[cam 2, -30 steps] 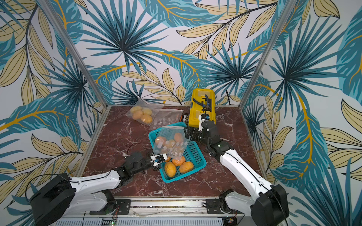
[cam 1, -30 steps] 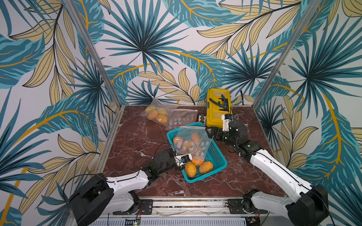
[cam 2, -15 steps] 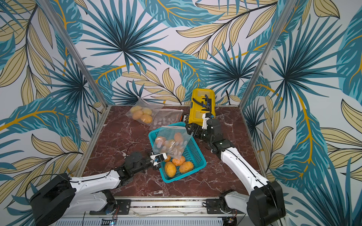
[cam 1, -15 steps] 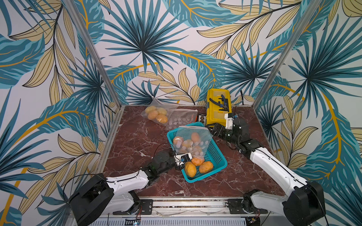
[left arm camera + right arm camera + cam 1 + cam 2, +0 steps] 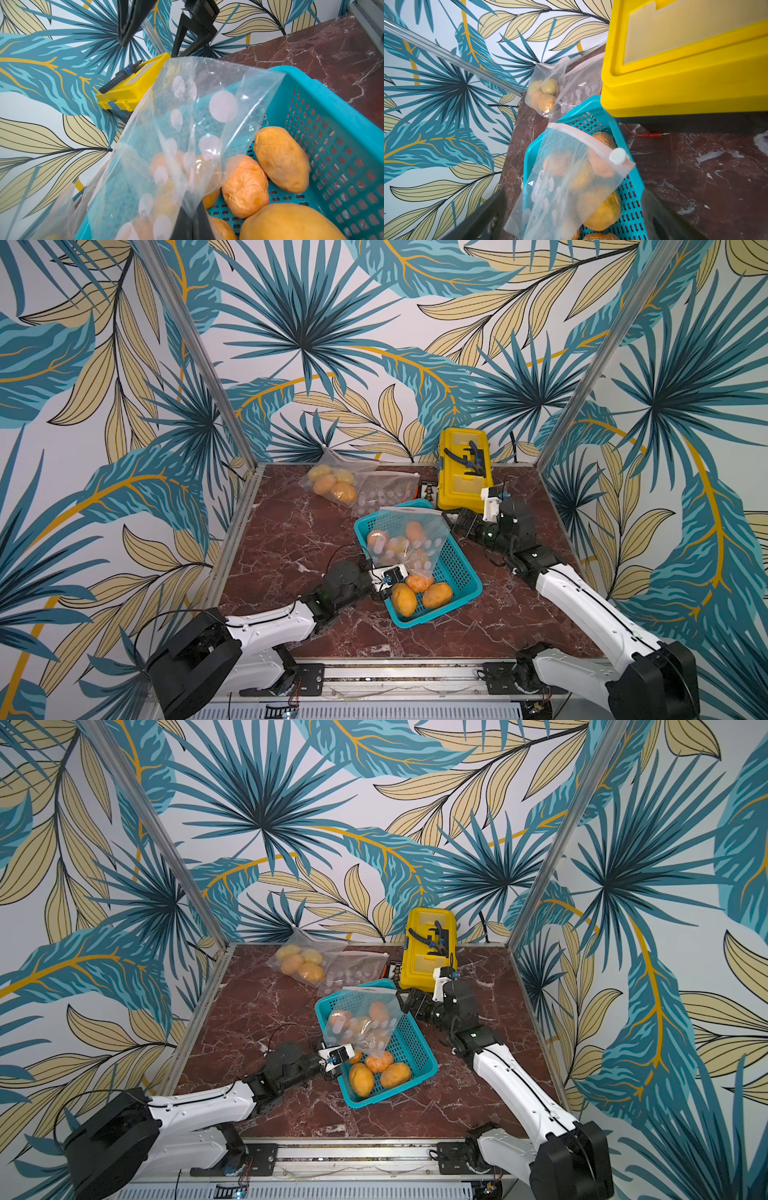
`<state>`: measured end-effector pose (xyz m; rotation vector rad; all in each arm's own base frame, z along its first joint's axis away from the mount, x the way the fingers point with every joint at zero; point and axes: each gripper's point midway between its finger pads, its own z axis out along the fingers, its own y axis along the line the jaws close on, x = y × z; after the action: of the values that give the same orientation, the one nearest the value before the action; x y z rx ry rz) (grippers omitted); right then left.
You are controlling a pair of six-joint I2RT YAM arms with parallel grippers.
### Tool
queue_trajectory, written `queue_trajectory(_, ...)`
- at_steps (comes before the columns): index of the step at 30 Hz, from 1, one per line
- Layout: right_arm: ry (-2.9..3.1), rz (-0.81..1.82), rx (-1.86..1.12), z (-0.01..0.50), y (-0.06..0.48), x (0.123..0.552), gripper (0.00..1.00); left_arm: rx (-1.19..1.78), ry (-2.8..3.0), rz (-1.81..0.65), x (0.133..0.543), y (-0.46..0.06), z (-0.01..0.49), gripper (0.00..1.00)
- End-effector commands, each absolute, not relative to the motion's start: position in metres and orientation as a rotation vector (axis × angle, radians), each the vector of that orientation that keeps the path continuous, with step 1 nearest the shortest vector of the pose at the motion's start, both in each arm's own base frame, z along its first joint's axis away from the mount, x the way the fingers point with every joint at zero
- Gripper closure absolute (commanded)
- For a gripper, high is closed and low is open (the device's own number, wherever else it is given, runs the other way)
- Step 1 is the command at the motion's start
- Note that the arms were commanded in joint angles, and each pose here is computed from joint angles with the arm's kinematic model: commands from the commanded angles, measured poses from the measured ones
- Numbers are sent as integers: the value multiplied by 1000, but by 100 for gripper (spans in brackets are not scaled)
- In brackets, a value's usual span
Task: Put the potatoes into a zipper bag and zip it
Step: Pick up the zipper food storage bag at the center of the board.
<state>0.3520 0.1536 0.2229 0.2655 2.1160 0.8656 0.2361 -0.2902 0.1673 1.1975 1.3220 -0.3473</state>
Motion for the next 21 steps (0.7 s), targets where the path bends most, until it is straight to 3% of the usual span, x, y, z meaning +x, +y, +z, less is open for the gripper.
queue_trajectory(1, 2136, 901, 260, 214, 161, 360, 6, 1189, 1288, -352, 235, -292, 175, 100)
queue_trajectory(13, 2159, 929, 246, 213, 173, 382, 42, 1185, 1268, -354, 231, -289, 179, 100)
queue_trajectory(21, 2153, 870, 237, 221, 167, 386, 98, 1133, 1295, -353, 236, -286, 185, 98)
